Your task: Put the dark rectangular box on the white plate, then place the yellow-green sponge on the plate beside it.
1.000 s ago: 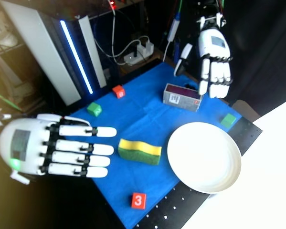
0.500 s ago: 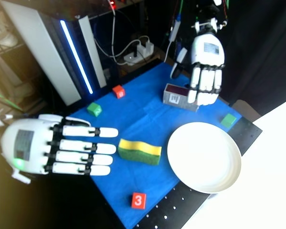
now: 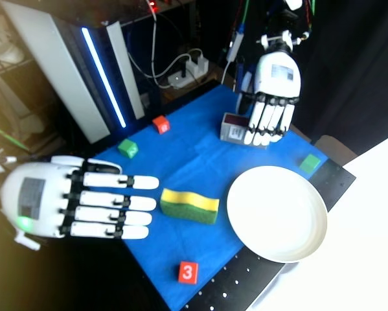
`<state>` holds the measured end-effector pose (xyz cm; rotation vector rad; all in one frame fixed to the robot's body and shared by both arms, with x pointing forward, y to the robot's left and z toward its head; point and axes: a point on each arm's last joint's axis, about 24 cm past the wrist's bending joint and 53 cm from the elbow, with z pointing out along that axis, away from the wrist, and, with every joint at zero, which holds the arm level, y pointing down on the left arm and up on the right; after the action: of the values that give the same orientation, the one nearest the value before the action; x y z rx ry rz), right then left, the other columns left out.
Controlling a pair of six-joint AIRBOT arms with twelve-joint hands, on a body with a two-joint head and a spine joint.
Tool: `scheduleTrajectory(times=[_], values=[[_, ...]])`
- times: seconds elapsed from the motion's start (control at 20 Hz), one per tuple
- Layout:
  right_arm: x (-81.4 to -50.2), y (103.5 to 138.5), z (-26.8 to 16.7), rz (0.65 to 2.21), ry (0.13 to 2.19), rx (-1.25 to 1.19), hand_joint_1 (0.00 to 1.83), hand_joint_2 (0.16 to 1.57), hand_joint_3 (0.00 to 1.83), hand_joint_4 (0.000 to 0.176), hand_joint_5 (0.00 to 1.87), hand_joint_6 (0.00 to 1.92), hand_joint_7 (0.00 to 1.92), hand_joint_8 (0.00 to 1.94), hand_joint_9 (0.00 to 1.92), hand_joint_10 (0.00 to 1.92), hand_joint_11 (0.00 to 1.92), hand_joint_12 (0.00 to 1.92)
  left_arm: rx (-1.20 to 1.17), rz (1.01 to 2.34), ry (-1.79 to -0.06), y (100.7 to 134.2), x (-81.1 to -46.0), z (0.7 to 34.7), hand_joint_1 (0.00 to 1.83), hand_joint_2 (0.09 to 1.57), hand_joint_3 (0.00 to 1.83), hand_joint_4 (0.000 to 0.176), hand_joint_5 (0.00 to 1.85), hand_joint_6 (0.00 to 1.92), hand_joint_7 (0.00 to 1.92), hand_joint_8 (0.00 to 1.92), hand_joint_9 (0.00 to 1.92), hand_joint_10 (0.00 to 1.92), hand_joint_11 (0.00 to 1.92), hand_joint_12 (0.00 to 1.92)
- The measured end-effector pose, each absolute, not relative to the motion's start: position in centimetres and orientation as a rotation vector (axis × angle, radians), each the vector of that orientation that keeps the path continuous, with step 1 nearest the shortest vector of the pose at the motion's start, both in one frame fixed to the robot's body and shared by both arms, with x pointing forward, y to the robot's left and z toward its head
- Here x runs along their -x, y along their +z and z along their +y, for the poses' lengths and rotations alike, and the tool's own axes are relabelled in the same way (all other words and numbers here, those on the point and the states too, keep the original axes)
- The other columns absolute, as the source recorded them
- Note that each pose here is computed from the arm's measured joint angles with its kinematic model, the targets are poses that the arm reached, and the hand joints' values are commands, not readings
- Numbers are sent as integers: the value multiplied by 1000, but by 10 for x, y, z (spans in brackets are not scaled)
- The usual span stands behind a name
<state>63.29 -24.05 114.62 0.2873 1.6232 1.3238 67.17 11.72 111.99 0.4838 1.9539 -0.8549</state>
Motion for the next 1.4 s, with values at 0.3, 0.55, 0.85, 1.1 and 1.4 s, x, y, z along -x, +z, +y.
scheduleTrajectory(times=[0.3,0.55,0.85,1.1,1.4], values=[[-633,1146,-240,1624,1330,-293,840,1146,1,69,174,3,126,0,150,7,206,64,-394,1944,-887,1129,-682,125,1388,1072,0,0,1084,653,989,951,1023,1113,860,1192],[-633,1145,-240,1624,1332,-295,825,1150,3,66,178,3,132,2,169,9,217,60,-348,1783,-955,1186,-691,125,1388,1080,0,0,913,1042,1082,784,1027,1023,801,1174],[-634,1142,-239,1624,1336,-303,794,1172,8,65,175,1,138,3,173,6,225,54,-256,1595,-929,1239,-723,130,1385,1082,0,0,992,933,1072,786,955,1125,793,1242],[-635,1141,-237,1621,1342,-302,815,1184,4,67,173,0,154,4,192,5,236,49,-154,1581,-914,1230,-761,116,1375,1074,0,0,1029,915,1085,726,972,1089,852,1102],[-639,1141,-236,1608,1349,-306,815,1176,0,78,171,0,146,0,174,0,218,34,-68,1631,-897,1206,-799,93,1384,1058,0,0,994,971,1258,513,971,996,152,1101]])
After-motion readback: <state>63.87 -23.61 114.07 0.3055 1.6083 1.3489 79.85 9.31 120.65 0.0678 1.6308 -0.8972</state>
